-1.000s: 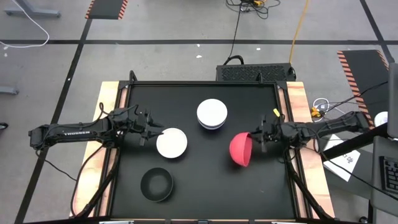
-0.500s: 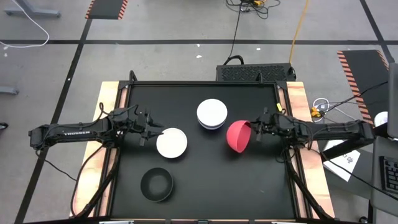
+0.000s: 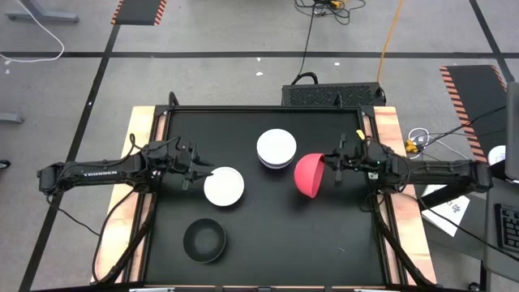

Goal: Nest bowls inside each other
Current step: Stack the orange bowl on top of the white bowl

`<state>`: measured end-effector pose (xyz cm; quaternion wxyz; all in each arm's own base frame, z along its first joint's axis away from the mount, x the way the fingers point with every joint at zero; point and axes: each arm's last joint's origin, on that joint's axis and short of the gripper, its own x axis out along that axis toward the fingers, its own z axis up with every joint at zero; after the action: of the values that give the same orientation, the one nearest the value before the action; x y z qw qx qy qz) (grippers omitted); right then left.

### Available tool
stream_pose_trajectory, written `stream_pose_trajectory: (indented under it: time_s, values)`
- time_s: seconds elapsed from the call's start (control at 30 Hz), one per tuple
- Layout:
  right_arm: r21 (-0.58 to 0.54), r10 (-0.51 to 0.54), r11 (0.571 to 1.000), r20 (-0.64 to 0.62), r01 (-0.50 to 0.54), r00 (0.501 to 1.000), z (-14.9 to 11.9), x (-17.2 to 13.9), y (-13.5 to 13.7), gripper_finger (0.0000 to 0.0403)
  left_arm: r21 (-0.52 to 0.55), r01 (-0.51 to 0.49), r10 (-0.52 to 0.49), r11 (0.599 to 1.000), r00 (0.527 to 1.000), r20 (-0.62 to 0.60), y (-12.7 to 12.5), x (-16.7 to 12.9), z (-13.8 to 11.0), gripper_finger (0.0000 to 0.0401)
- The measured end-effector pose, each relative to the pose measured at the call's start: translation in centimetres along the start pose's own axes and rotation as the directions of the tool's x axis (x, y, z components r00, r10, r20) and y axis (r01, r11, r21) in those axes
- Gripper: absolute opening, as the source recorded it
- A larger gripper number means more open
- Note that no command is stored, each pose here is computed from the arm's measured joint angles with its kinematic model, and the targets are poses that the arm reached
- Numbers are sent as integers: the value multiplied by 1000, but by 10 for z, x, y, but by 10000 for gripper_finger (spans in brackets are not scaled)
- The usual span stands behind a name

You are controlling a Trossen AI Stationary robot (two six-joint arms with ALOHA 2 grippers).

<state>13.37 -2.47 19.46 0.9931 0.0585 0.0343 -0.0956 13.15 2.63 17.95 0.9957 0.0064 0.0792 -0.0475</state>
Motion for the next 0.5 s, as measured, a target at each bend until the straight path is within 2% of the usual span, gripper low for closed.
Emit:
stream_pose_trajectory:
  time_s: [0.23, 0.5]
  values:
    - [-8, 28, 1000, -40, -29, 999, 35, 20, -15, 0, 6, 0, 0, 1000, 1000, -2, 0, 0, 0, 147]
    - [10, 84, 996, -120, -83, 989, 77, 59, -44, 0, 10, 1, -1, 1000, 1000, -17, 0, 0, -2, 147]
